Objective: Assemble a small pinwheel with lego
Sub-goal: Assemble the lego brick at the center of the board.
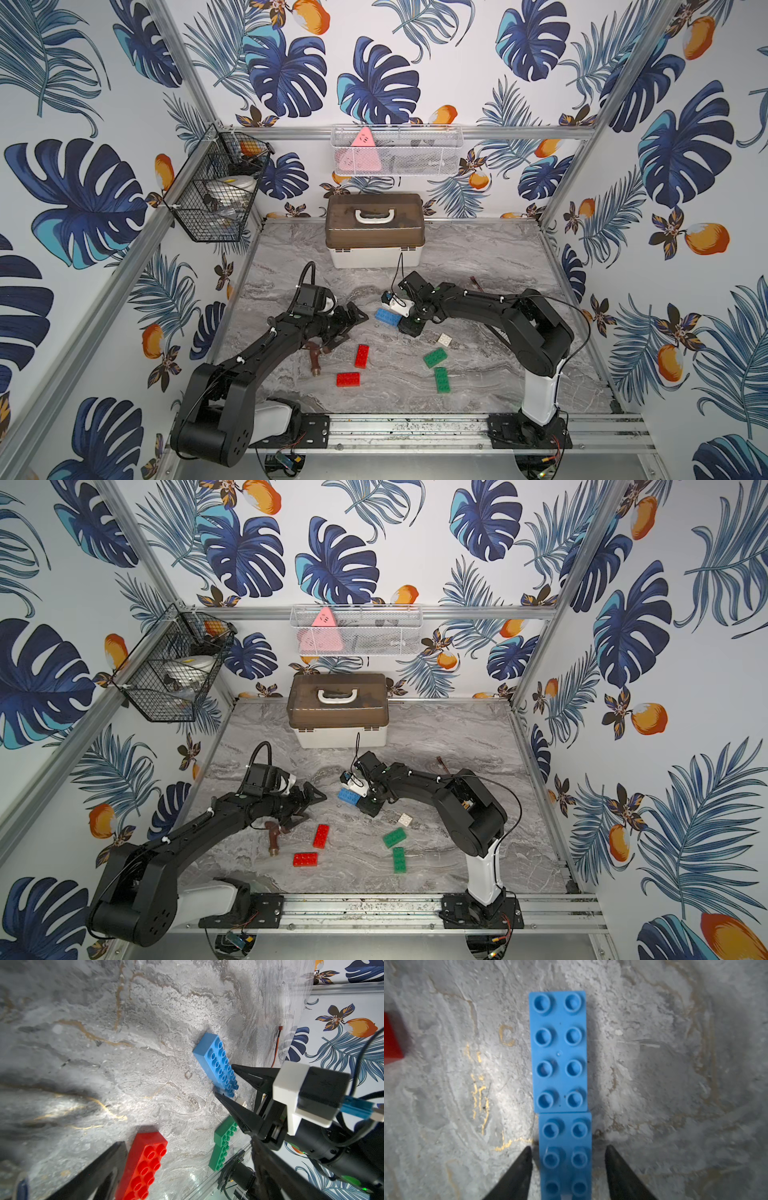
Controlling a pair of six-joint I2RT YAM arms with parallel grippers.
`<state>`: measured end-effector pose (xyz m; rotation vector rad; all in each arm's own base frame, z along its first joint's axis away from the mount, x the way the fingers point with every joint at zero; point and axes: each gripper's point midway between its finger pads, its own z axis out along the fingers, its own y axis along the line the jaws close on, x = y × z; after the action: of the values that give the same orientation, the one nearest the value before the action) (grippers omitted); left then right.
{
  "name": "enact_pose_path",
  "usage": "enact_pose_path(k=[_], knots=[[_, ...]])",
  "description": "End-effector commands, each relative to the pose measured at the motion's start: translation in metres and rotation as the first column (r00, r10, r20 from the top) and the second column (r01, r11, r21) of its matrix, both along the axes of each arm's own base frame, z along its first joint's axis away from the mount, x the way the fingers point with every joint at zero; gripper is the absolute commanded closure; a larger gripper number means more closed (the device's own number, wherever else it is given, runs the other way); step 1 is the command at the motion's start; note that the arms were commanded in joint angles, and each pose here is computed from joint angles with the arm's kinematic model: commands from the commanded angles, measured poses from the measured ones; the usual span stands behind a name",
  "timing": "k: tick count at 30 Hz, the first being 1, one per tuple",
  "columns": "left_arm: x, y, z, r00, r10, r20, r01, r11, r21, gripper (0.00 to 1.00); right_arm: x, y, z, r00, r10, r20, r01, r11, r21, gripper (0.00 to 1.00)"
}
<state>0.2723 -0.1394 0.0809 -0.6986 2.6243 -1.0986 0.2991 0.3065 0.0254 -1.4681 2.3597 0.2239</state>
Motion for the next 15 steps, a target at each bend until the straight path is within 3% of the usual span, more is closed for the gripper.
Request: enact_pose_path(k=[1, 6, 9, 11, 15], knots=[[0.002, 0.002, 0.007, 0.999, -0.020, 0.031, 0.019, 0.999, 0.028, 0.01, 0.003, 0.006, 0.026, 0.999, -0.031, 0.025, 0.029, 0.997, 0.065, 0.28], [0.002, 0.013, 0.023, 0.996, 0.020, 0.085, -0.026, 0.997, 0.066, 0.01, 0.006, 0.019, 0.089, 0.992, -0.041, 0.122, 0.012, 0.973, 0.228, 0.26], [0.002, 0.024, 0.030, 0.992, 0.053, 0.114, -0.063, 0.994, 0.087, 0.01, 0.003, 0.021, 0.143, 0.981, -0.128, 0.149, 0.062, 0.922, 0.382, 0.26], [-0.001, 0.033, 0.032, 0.991, 0.066, 0.120, -0.079, 0.992, 0.101, 0.01, -0.003, 0.019, 0.179, 0.969, -0.212, 0.127, 0.121, 0.853, 0.508, 0.26], [-0.010, 0.048, 0.035, 0.988, 0.071, 0.135, -0.090, 0.986, 0.142, 0.01, -0.012, -0.005, 0.206, 0.908, -0.419, 0.009, 0.307, 0.680, 0.666, 0.32]])
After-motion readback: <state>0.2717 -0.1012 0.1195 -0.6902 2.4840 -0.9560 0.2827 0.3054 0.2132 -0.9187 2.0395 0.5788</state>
